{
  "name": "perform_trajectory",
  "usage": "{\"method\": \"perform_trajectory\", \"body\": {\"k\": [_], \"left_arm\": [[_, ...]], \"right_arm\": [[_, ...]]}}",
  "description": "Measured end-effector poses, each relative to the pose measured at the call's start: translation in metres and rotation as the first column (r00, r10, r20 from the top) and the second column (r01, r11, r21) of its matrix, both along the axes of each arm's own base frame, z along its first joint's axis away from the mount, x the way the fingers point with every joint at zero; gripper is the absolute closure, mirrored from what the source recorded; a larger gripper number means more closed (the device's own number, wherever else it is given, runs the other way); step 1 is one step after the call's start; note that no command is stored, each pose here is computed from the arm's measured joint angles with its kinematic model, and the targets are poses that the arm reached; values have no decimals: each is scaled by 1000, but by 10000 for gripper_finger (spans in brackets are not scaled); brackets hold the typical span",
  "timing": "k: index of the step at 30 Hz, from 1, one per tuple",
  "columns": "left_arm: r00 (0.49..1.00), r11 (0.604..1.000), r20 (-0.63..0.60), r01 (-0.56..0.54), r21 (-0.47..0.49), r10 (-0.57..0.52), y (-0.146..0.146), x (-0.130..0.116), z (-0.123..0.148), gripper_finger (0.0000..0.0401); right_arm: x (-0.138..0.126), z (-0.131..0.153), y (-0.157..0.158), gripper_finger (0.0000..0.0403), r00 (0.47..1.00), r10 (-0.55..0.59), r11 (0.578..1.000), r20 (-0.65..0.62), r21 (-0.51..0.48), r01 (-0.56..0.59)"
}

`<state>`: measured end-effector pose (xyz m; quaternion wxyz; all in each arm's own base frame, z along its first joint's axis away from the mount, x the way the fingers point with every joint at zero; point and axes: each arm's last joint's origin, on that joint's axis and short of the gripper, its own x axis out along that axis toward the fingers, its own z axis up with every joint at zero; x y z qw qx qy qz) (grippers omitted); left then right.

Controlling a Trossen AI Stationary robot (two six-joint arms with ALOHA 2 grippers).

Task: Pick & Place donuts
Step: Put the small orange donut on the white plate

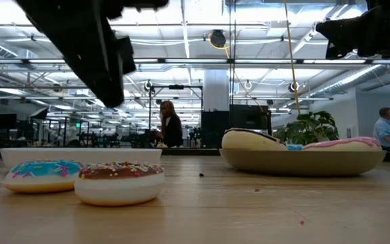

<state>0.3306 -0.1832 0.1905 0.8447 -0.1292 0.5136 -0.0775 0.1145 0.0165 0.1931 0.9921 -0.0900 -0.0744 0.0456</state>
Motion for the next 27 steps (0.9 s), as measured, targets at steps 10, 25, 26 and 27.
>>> {"method": "perform_trajectory", "body": {"k": [10,25,26,27], "left_arm": [[993,990,89,86,-112,-76,18,22,4,216],[994,992,-90,49,-114,-60,-21,-17,3,212],[991,992,-120,36,-117,-51,-26,-22,3,212],[986,993,-161,24,-113,-42,-30,-28,2,212]], "right_arm": [[0,-1,0,403,1000,-1,1000,-5,-8,1],[1,-4,0,403,999,-1,1000,-36,-6,0],[1,-4,0,403,999,-1,1000,-38,-6,0],[1,-4,0,403,999,0,1000,-39,-7,0]]}}
